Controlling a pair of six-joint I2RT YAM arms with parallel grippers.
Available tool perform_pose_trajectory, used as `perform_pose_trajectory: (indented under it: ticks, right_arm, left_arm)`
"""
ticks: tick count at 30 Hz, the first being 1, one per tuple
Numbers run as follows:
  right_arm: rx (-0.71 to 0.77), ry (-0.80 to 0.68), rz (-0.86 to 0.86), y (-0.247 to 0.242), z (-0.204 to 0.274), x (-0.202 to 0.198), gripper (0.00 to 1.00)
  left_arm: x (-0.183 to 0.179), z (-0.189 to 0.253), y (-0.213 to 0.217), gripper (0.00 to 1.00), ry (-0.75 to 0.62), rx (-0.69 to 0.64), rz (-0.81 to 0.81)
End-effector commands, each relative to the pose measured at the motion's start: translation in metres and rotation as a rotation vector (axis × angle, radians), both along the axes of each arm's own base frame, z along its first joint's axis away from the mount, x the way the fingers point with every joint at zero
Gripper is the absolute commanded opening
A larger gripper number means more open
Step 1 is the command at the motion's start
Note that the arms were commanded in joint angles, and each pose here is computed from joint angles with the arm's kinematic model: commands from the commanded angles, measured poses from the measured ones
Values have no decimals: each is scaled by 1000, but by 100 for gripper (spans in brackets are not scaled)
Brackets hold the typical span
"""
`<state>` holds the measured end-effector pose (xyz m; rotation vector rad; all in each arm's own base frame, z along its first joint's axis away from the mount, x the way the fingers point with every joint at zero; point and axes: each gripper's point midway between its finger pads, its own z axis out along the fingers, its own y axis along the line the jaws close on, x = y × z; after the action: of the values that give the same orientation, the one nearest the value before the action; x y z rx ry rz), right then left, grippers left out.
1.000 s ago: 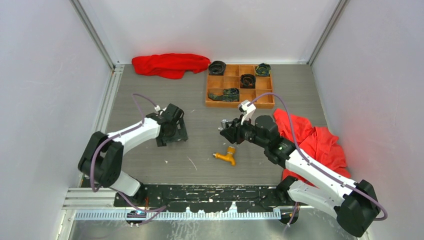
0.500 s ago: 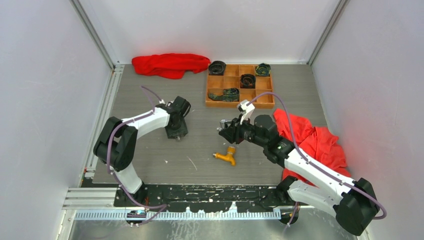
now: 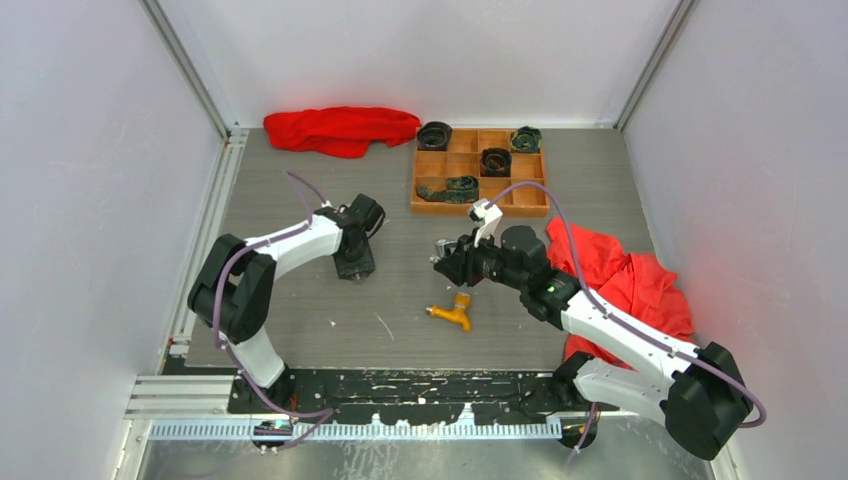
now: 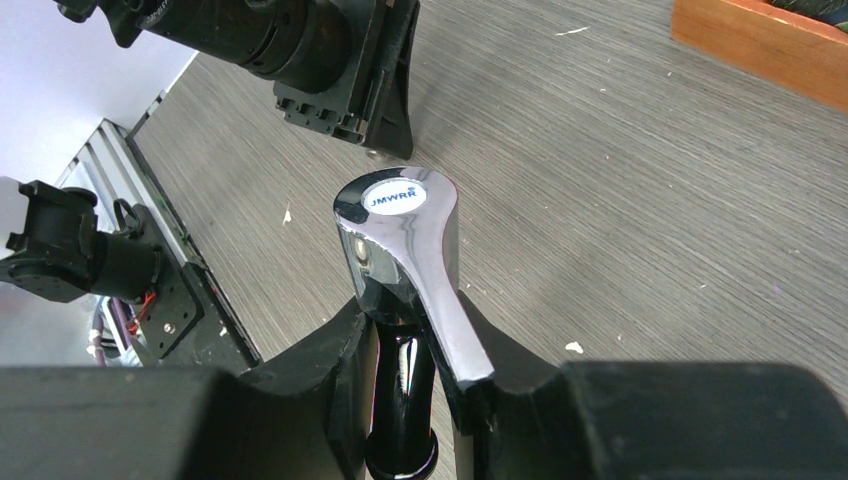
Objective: Install the water faucets
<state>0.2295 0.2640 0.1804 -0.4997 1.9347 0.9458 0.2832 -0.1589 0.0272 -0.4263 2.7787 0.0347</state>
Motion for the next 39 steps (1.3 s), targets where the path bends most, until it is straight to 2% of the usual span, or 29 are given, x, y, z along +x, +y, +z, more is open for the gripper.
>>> perform_pose_trajectory:
  ticks: [1,7,8,13,17,21,24,26,30,34,39]
  right_arm:
    - [97,-104,16,11,46,8,0]
    - [88,-96,16,11,43,8,0]
    - [85,-94,18,11,43,8,0]
    - [73,-84,40,13,42,7,0]
    - [62,-85,77,17,44,4,0]
    - [42,-87,109,20,41,2,0]
    - [28,-80,131,22,41,1,0]
    - [36,-88,152,24,47,-2,0]
    - [75,-128,216,31,61,-9,0]
    - [194,-233,422,40,108,-46,1]
    - [256,-430,425,28,156,-62,1]
  left_arm:
    - [11,19,-3,37,-67,-4,18]
    - [10,12,-7,33,-47,-14,4]
    - [10,12,-7,30,-47,-15,2]
    - [10,19,-8,2,-64,-28,-17]
    - [11,36,-14,0,-97,-83,-38]
    - [16,77,-51,0,-190,-361,-138]
    - [9,124,-79,0,-297,-609,-262]
    - [1,148,-86,0,-337,-728,-332]
    - [-18,184,-75,0,-374,-848,-418]
    - [-31,204,-45,0,-434,-930,-433]
    - [-56,244,-38,0,-444,-1077,-540]
